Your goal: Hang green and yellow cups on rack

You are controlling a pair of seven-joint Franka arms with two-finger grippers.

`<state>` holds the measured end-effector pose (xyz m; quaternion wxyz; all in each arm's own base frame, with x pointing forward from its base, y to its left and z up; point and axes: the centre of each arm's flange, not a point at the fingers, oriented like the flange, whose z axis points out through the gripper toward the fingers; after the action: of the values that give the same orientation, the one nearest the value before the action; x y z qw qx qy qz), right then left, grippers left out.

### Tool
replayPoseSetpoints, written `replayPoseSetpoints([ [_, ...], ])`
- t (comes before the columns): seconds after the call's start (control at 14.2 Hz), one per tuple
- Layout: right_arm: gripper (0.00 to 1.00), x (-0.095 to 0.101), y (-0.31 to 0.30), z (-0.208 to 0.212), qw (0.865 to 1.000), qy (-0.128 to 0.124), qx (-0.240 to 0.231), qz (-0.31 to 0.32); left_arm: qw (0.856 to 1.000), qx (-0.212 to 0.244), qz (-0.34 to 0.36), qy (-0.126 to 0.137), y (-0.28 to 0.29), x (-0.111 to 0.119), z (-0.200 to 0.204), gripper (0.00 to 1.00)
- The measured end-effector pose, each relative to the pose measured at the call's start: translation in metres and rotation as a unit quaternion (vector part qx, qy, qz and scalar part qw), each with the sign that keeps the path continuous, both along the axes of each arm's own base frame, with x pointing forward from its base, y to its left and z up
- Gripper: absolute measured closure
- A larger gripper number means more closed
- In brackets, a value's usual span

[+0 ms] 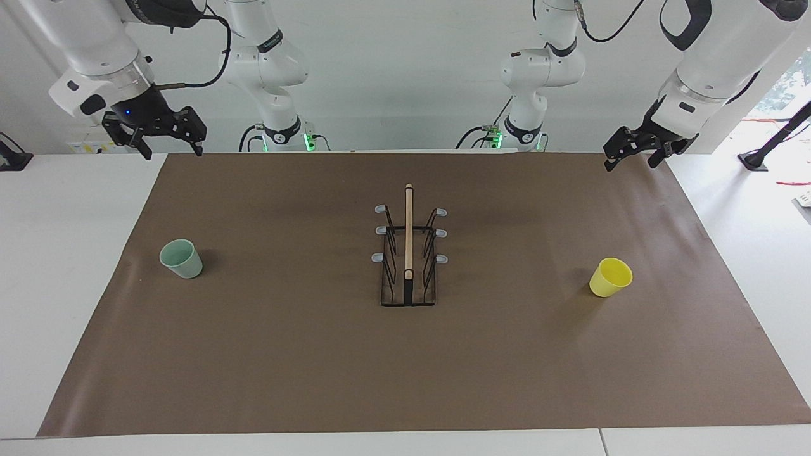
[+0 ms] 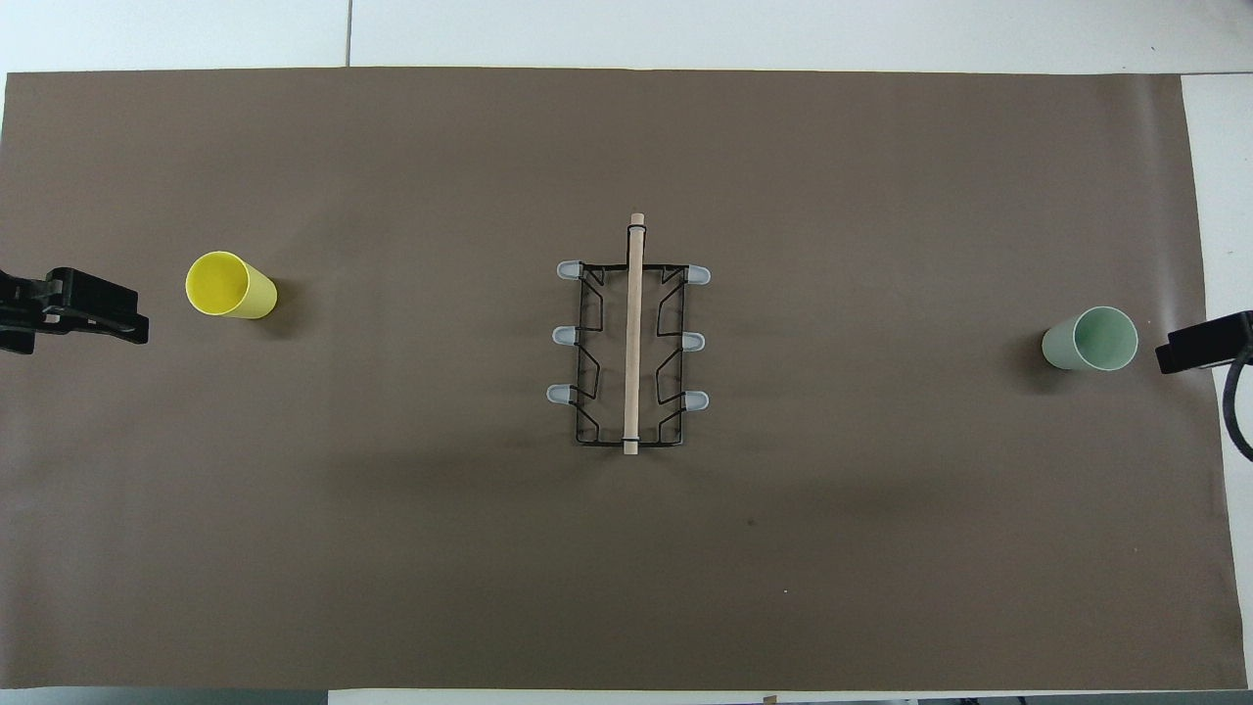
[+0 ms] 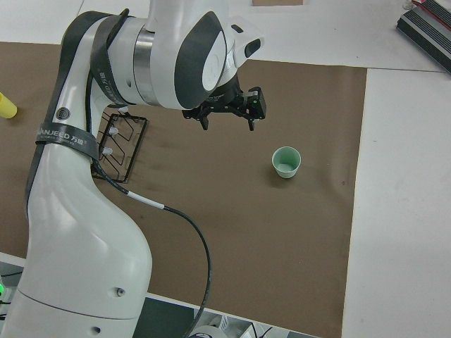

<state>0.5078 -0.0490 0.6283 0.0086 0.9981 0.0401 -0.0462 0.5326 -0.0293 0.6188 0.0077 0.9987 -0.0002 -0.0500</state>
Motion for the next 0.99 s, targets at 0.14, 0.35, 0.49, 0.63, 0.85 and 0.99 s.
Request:
replayPoseSetpoints([
  [0.14,0.00,0.000,0.000,0.000,1.000,0.000,0.000,0.000,1.000,0.000,-0.003,-0.001,-0.001,0.000,0.000,0.00],
  [0.35,0.00,0.001,0.000,-0.002,1.000,0.002,0.000,0.000,1.000,-0.002,-0.020,-0.017,-0.004,0.004,0.000,0.00],
  [0.49,0.00,0.003,-0.001,-0.006,1.000,0.006,0.000,0.000,0.999,-0.003,-0.027,-0.020,-0.004,0.005,0.000,0.00],
  [0.63,0.00,0.004,-0.001,-0.007,1.000,0.007,0.000,-0.001,0.999,-0.003,-0.028,-0.019,-0.004,0.005,-0.002,0.00],
  [0.85,0.00,0.007,-0.004,-0.005,1.000,-0.008,-0.001,-0.003,1.000,-0.004,0.002,-0.015,0.001,0.005,-0.005,0.00],
  [0.99,0.00,0.008,-0.003,-0.004,1.000,-0.010,-0.001,-0.002,0.997,-0.018,0.075,-0.001,0.010,0.006,-0.013,0.00],
])
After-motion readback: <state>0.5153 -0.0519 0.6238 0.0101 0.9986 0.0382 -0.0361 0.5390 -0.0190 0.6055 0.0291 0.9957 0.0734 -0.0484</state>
